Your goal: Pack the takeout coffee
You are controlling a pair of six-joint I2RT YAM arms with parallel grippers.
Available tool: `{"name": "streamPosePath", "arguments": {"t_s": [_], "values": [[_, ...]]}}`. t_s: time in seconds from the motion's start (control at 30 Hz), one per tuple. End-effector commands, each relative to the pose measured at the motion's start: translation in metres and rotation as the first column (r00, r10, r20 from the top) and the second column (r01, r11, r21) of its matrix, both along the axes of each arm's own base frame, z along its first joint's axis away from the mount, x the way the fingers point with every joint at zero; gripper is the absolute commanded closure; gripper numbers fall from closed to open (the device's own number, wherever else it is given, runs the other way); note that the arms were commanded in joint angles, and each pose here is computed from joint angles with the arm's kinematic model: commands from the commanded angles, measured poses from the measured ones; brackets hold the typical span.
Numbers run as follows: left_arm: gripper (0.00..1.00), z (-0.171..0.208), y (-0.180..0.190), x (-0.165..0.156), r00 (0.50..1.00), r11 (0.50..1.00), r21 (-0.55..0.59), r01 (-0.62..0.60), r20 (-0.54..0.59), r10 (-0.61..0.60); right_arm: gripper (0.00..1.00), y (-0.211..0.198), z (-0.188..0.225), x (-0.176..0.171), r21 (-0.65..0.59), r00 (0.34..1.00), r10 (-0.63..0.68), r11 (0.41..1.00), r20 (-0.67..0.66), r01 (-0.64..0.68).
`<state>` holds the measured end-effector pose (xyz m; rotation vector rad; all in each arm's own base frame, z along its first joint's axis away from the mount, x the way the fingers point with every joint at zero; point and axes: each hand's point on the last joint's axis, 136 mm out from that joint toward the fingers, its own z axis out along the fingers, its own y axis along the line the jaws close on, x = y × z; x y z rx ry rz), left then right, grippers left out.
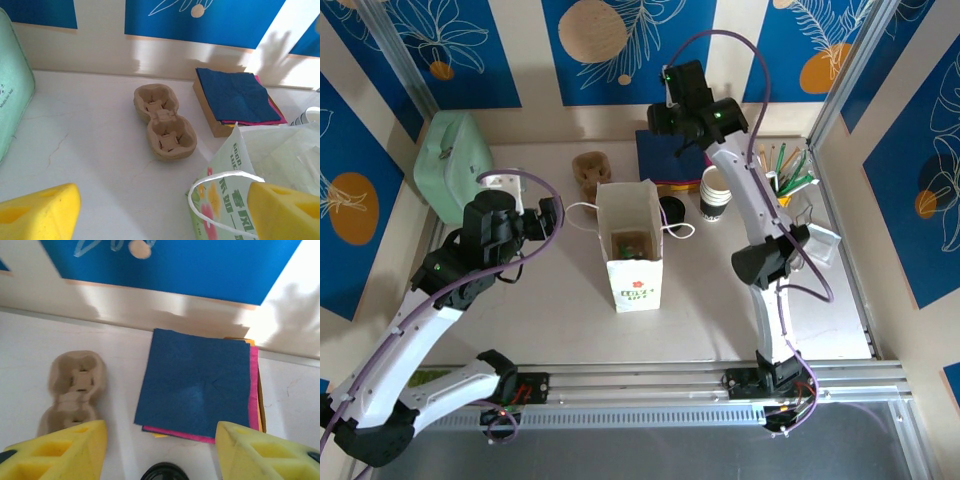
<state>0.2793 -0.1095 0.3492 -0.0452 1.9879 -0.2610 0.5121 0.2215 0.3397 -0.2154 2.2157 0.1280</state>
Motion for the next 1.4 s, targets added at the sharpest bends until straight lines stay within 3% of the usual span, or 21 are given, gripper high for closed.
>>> {"name": "streamPosePath", "arguments": {"t_s": [0.0,0.37,0.67,0.9,1.37], "values": [[0.14,0.018,0.003,-0.001,0.999,0.999,-0.045,-0.008,0.039,0.01,0.41,-0.007,-0.028,0.031,0.036,0.999,-0.047,0.998,-0.02,0.048],[0.14,0.013,0.007,-0.006,1.0,0.999,-0.044,-0.013,0.025,0.014,0.32,-0.012,-0.109,0.078,-0.025,0.992,-0.104,0.994,-0.078,0.102],[0.15,0.009,0.01,-0.011,1.0,0.999,-0.039,-0.012,0.013,0.013,0.26,0.002,-0.15,0.089,-0.153,0.993,-0.1,0.984,-0.062,0.09],[0.16,0.009,0.012,-0.013,1.0,0.999,-0.029,-0.014,0.013,0.014,0.26,-0.009,-0.184,0.098,-0.197,0.982,-0.171,0.968,-0.082,0.153],[0.17,0.006,0.009,-0.013,1.0,1.0,-0.026,-0.001,0.006,0.001,0.26,-0.023,-0.229,0.1,-0.139,0.953,-0.24,0.966,-0.182,0.217]]}}
